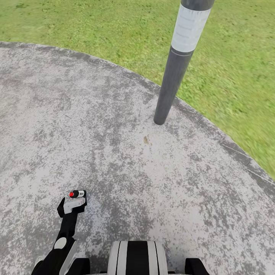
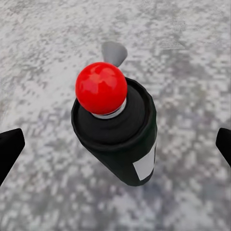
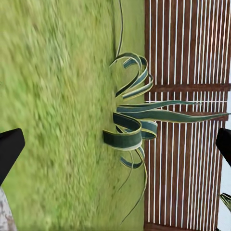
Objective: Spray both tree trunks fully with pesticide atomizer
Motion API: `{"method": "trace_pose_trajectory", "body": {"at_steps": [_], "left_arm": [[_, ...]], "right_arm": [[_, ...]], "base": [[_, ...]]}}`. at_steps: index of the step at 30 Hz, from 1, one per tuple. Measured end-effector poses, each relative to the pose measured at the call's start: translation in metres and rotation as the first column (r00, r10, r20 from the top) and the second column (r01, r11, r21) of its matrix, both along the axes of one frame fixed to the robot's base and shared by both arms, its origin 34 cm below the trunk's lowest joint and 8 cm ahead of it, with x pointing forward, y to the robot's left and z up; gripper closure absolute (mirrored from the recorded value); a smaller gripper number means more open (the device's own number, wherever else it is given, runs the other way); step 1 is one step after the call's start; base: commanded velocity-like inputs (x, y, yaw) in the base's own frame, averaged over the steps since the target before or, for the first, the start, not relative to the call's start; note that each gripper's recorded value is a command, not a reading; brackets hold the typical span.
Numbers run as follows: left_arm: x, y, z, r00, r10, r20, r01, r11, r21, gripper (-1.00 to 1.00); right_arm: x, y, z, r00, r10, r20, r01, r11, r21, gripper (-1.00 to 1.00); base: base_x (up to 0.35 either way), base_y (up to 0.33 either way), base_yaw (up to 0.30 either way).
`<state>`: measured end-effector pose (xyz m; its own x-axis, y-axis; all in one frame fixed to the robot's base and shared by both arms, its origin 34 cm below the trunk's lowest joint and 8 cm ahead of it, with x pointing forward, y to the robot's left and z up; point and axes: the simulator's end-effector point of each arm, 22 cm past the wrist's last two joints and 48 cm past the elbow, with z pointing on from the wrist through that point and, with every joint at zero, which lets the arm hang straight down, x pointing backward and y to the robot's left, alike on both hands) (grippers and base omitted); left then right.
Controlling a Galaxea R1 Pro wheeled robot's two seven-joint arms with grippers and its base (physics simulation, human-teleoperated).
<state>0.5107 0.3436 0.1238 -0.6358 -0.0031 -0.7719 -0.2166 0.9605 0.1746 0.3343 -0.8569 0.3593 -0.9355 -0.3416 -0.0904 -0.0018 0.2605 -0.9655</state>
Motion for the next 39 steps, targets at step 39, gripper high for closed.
{"method": "trace_pose_trajectory", "body": {"at_steps": [39], "left_arm": [[0.0012, -0.0001, 0.0009, 1.000, 0.000, 0.003, 0.000, 1.000, 0.000, -1.00]], "right_arm": [[0.0008, 0.0007, -0.0009, 1.000, 0.004, -0.003, -0.004, 1.000, 0.003, -1.00]], "base": [[0.000, 0.000, 0.000]]}}
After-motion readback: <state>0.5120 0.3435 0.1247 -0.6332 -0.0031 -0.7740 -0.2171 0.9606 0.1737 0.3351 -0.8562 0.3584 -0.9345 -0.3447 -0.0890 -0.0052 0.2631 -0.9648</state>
